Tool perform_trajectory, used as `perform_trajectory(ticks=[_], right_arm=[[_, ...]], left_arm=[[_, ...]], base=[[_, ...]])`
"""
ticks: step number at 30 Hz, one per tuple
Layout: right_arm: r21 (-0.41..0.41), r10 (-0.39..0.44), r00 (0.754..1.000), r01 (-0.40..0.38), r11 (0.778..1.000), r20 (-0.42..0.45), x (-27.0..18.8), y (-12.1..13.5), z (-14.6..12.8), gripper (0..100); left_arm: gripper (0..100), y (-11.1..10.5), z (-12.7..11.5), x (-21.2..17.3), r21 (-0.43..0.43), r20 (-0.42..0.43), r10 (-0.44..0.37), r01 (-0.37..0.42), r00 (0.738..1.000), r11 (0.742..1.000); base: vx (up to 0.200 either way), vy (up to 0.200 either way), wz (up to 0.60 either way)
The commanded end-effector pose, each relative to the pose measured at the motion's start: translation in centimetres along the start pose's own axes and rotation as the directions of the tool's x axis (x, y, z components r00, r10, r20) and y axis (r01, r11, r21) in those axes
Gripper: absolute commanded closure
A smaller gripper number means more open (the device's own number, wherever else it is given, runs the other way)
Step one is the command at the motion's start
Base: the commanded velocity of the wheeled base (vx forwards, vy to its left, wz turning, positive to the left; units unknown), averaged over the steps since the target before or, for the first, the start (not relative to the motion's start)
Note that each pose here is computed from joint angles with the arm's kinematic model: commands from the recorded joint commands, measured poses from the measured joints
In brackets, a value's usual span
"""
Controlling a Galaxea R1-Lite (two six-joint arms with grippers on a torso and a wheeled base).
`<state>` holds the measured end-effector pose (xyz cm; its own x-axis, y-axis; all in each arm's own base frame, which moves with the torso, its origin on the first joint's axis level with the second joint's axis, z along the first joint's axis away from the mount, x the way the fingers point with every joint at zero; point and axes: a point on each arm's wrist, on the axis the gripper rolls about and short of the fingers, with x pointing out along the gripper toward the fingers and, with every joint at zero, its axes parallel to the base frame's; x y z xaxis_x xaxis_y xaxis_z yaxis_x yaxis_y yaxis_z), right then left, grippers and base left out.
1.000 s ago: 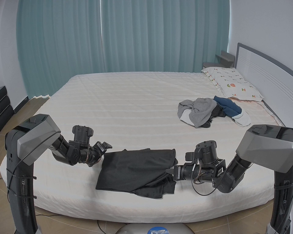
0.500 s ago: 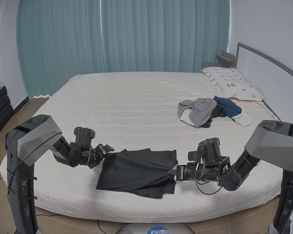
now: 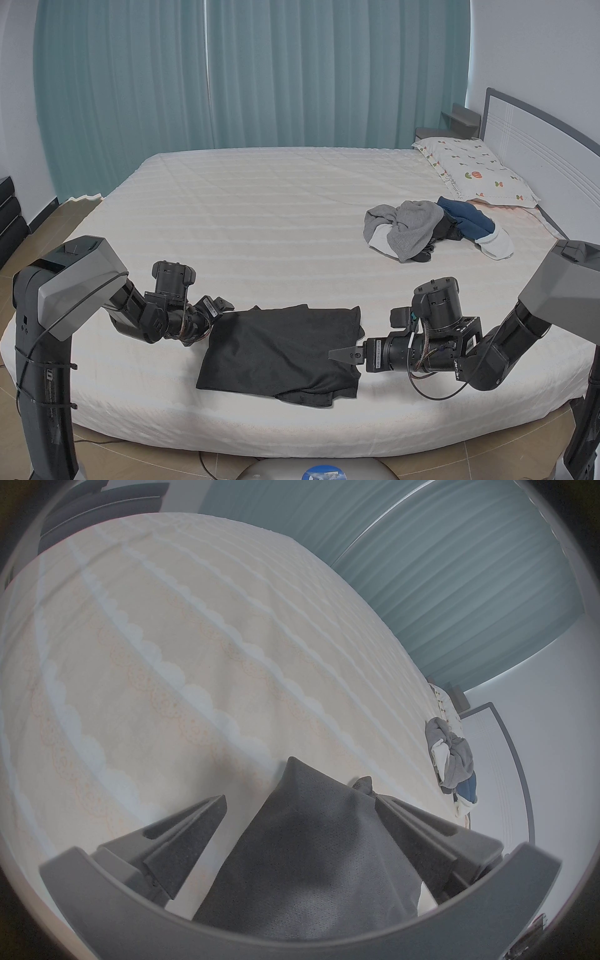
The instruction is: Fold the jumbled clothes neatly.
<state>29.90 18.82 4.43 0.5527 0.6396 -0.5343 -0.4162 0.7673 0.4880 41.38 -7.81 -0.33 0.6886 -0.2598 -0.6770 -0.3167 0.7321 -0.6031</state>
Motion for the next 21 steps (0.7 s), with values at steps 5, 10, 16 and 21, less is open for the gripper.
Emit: perform_trajectory(ticks=[5,10,16,21], right_arm=[[0.008,-0.014,0.998,0.015,1.0,-0.057,2.5,-0.6,-1.5,0],[0.047,-0.075,0.997,0.076,0.996,-0.013,5.3,-1.9,-0.8,0],[0.109,-0.117,0.992,0.112,0.988,0.046,6.7,-2.9,0.4,0],[0.153,-0.149,0.984,0.134,0.979,0.094,7.5,-3.9,1.5,0]], left_arm=[[0,0.1,0.0,0.4,-0.005,-0.001,0.0,0.0,1.0,1.0],[0,-0.2,0.5,1.3,-0.005,0.016,-0.012,0.012,1.0,1.0],[0,-0.4,1.1,2.7,-0.003,0.067,-0.002,0.002,0.998,1.0],[100,-0.5,0.8,2.7,0.001,0.059,0.0,0.0,0.998,1.0]], base=[[0.0,0.0,0.0],[0.0,0.0,0.0],[0.0,0.0,0.0],[0.0,0.0,0.0]])
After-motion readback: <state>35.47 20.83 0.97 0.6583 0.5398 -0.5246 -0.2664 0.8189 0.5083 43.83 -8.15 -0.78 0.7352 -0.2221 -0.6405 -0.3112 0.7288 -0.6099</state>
